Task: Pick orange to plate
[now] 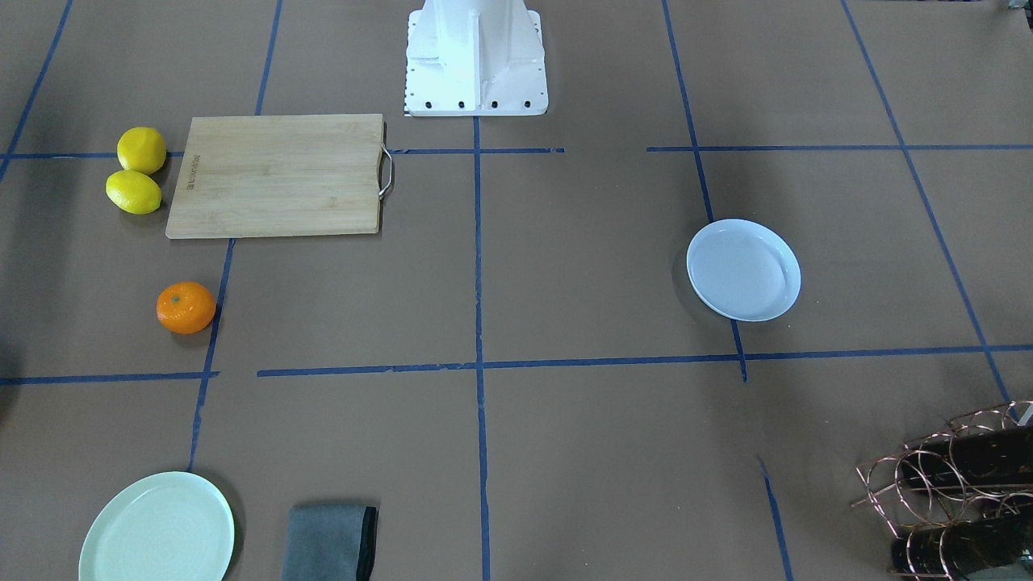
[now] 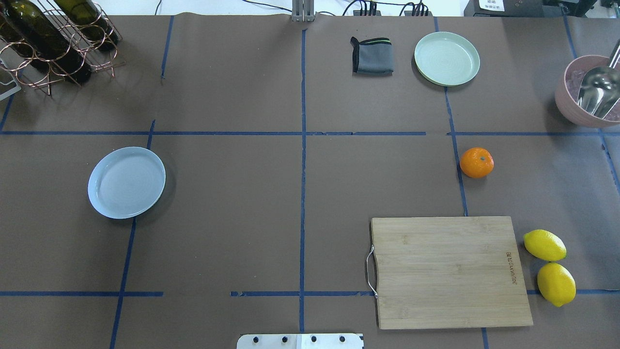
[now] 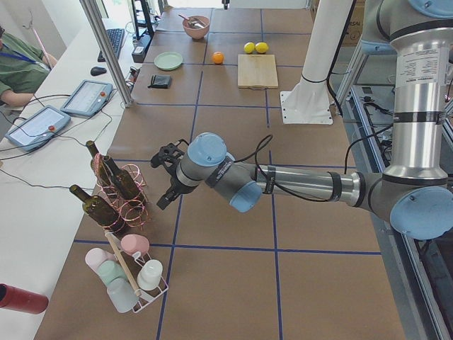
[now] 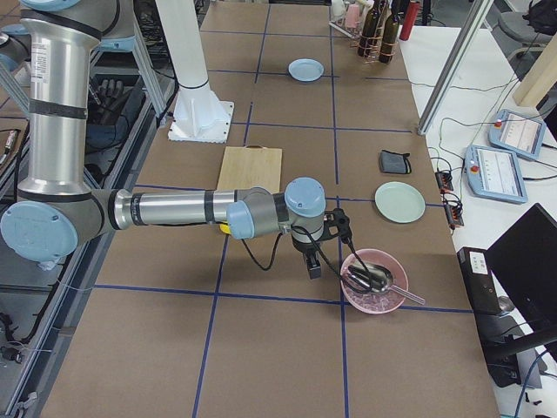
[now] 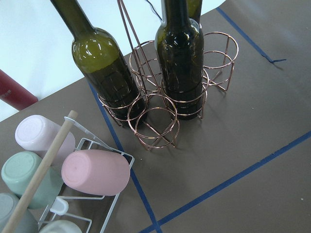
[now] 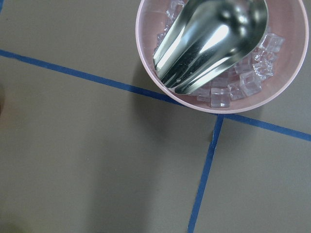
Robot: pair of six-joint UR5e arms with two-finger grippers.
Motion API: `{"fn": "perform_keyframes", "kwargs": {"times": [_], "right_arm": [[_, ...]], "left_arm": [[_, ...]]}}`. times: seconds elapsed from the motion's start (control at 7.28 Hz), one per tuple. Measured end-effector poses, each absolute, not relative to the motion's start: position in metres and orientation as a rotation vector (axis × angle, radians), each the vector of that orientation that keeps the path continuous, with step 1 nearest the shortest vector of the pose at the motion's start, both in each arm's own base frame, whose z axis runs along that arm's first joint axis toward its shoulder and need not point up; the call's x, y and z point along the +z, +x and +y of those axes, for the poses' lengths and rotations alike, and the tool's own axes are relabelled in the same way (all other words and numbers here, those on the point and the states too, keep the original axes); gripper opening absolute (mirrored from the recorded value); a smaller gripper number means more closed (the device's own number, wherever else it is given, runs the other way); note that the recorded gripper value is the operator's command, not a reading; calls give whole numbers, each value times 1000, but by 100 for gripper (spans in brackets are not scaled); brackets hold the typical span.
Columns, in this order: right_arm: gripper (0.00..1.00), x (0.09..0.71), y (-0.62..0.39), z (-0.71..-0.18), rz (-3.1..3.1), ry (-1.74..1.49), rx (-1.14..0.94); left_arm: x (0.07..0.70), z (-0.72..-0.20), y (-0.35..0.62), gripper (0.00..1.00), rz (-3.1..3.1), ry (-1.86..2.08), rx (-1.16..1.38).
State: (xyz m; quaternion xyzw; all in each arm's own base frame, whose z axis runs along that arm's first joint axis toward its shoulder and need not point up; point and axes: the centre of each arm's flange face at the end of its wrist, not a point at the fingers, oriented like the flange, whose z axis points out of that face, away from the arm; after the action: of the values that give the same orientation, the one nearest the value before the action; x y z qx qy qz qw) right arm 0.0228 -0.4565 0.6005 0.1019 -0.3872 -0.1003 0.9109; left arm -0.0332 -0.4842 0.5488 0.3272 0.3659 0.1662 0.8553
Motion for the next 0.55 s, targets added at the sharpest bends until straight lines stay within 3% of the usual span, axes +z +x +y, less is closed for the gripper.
{"fn": "perform_keyframes", "kwargs": {"times": [0.14, 0.41, 0.55], "right_arm": [[100, 602, 23, -456, -798, 208, -206], [100, 604, 23, -454, -798, 203, -204], [100, 605, 23, -453, -798, 200, -203]], "left_arm": [[554, -476, 3, 100, 829, 635, 322], [560, -469, 88, 74, 865, 502, 174], [559, -462, 132, 70, 883, 458, 71]]}}
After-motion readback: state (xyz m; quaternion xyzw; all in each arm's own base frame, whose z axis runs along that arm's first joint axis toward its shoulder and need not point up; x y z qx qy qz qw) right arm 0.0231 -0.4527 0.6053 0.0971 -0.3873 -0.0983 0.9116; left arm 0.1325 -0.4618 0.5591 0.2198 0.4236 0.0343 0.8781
